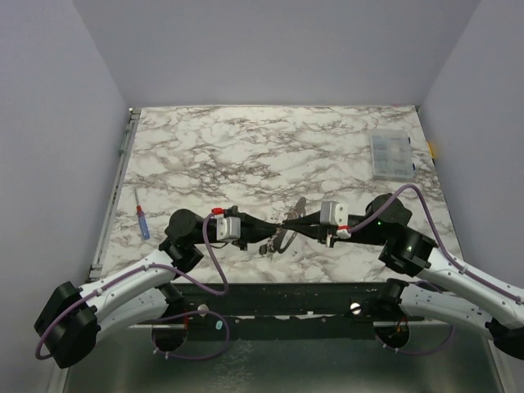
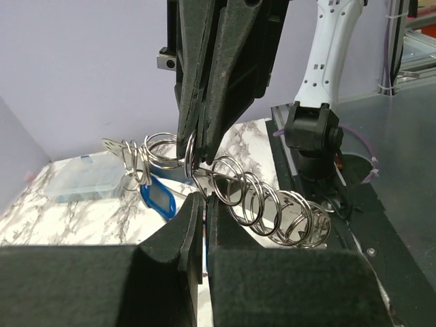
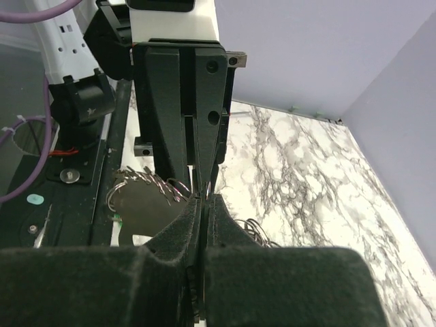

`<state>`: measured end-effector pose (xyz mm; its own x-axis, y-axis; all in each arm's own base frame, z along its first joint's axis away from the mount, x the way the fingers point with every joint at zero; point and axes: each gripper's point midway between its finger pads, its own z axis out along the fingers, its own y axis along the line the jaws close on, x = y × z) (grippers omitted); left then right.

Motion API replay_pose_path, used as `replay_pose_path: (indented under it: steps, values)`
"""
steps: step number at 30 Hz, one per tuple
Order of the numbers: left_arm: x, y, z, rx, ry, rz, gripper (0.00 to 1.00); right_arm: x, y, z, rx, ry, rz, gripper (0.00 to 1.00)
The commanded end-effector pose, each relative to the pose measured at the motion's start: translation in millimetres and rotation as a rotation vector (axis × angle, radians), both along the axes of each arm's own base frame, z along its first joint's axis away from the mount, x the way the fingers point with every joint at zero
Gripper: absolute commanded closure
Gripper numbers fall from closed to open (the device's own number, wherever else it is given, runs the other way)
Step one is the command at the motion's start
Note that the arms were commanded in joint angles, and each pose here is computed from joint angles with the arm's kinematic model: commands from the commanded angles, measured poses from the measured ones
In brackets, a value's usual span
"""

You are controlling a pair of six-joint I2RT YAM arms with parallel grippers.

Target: Put the keys on the keyring

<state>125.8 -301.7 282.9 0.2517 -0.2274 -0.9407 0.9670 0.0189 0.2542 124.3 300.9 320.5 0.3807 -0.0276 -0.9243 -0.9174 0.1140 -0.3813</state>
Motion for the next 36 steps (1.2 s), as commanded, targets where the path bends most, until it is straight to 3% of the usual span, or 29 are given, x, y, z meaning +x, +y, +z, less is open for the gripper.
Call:
replay_pose_path:
  steps: [1, 6, 11, 12, 17, 20, 31, 36]
  values:
    - [4, 3, -2, -0.011, -0.008, 0.04, 1.0, -6, -5, 26, 0.058, -0.026, 0.008, 0.99]
    - [12, 7, 0, -0.009, -0.039, 0.102, 1.0, -1, -8, 20, 0.043, -0.01, -0.03, 0.99]
    - [30, 11, -19, 0.116, -0.084, 0.196, 1.0, 6, -9, 9, 0.032, 0.025, -0.074, 0.96]
    - [34, 12, -22, 0.14, -0.1, 0.212, 1.0, 7, -8, 6, 0.028, 0.039, -0.076, 0.92]
    - [48, 17, -23, 0.236, -0.174, 0.283, 1.0, 11, 0, -10, -0.007, 0.118, -0.081, 0.47]
    - [58, 22, -23, 0.324, -0.22, 0.328, 1.0, 11, 0, -10, -0.006, 0.151, -0.085, 0.39]
    - [83, 40, -36, 0.638, -0.418, 0.409, 1.0, 31, -14, -13, 0.019, 0.133, -0.228, 0.36]
    - [85, 38, -41, 0.732, -0.441, 0.368, 1.0, 30, -12, -23, -0.024, 0.112, -0.208, 0.36]
